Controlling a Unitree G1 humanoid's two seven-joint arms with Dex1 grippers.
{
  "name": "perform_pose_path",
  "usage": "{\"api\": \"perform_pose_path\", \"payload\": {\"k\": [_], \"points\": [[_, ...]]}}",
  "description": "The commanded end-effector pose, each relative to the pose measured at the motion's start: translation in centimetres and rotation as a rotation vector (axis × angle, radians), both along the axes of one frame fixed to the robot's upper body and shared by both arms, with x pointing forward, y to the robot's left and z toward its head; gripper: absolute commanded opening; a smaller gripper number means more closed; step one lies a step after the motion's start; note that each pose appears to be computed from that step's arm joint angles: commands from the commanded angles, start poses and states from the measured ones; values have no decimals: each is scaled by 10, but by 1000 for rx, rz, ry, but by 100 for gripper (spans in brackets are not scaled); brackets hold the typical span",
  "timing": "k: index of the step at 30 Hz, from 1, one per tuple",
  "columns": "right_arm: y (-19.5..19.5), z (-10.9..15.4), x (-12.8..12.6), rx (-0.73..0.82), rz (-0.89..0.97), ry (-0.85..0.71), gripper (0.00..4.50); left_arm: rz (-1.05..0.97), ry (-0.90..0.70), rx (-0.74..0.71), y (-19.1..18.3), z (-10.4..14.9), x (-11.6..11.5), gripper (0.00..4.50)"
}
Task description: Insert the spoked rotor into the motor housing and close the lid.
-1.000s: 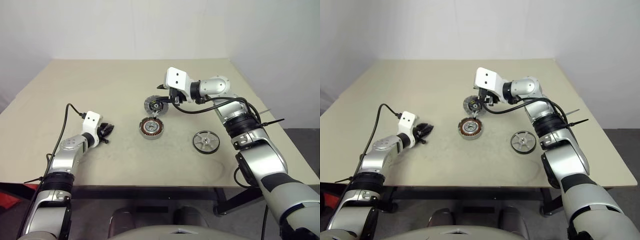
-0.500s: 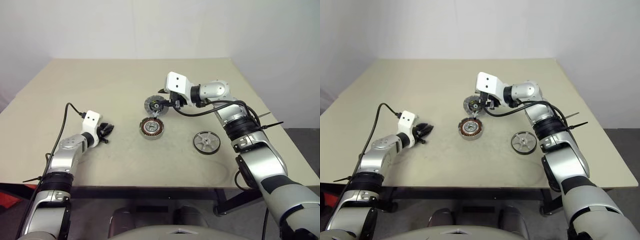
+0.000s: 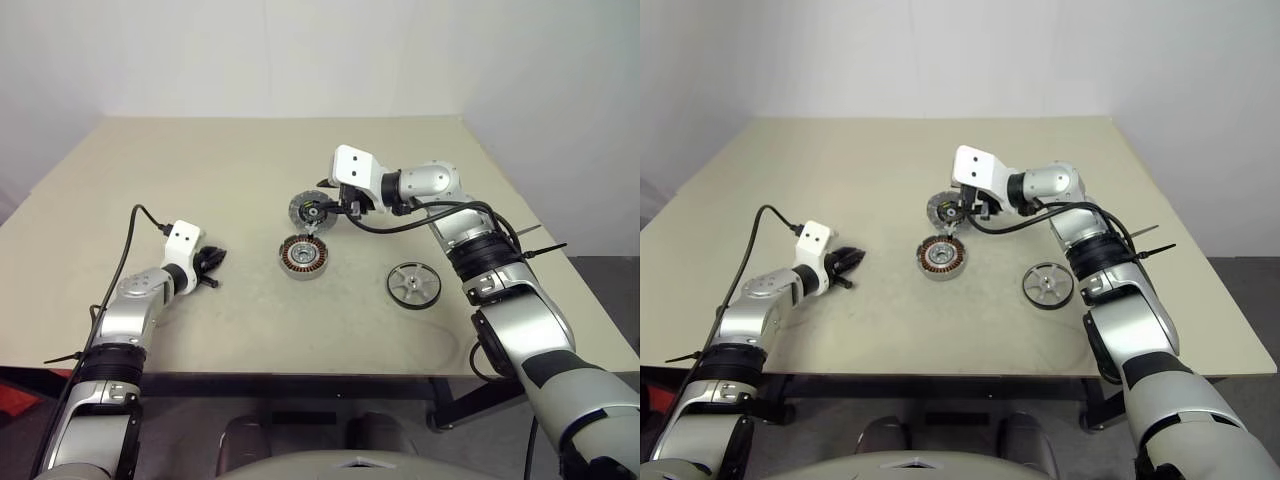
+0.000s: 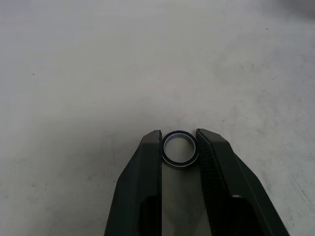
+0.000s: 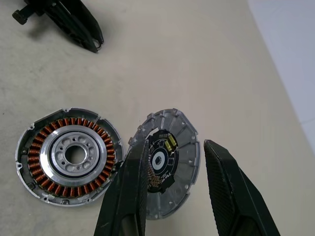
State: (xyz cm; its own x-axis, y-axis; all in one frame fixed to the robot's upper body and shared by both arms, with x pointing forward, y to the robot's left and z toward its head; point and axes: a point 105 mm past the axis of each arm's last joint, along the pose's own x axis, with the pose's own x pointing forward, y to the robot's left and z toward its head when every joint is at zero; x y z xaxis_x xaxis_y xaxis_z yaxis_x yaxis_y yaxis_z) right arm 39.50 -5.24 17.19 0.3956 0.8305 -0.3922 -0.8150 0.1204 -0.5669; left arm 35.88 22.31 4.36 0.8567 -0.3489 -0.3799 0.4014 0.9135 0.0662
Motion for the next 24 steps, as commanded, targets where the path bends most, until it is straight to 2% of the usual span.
{"api": "perform_pose_path", "payload": {"k": [1, 4, 8, 17, 24], "points": [[-3, -1, -3, -15, 17, 0, 198, -86, -55, -75, -18, 22, -1, 69], [-10, -14, -10, -61, 39, 31, 198, -147, -89, -166, -33, 41, -2, 69], [-25, -32, -12, -123, 14, 60, 198, -192, -100, -191, -42, 54, -3, 69], [-74, -60, -23, -258, -38, 122, 198, -344, -58, -238, -71, 64, -7, 69], [-81, -65, -35, -263, -21, 140, 198, -472, -29, -233, -96, 70, 1, 69]]}}
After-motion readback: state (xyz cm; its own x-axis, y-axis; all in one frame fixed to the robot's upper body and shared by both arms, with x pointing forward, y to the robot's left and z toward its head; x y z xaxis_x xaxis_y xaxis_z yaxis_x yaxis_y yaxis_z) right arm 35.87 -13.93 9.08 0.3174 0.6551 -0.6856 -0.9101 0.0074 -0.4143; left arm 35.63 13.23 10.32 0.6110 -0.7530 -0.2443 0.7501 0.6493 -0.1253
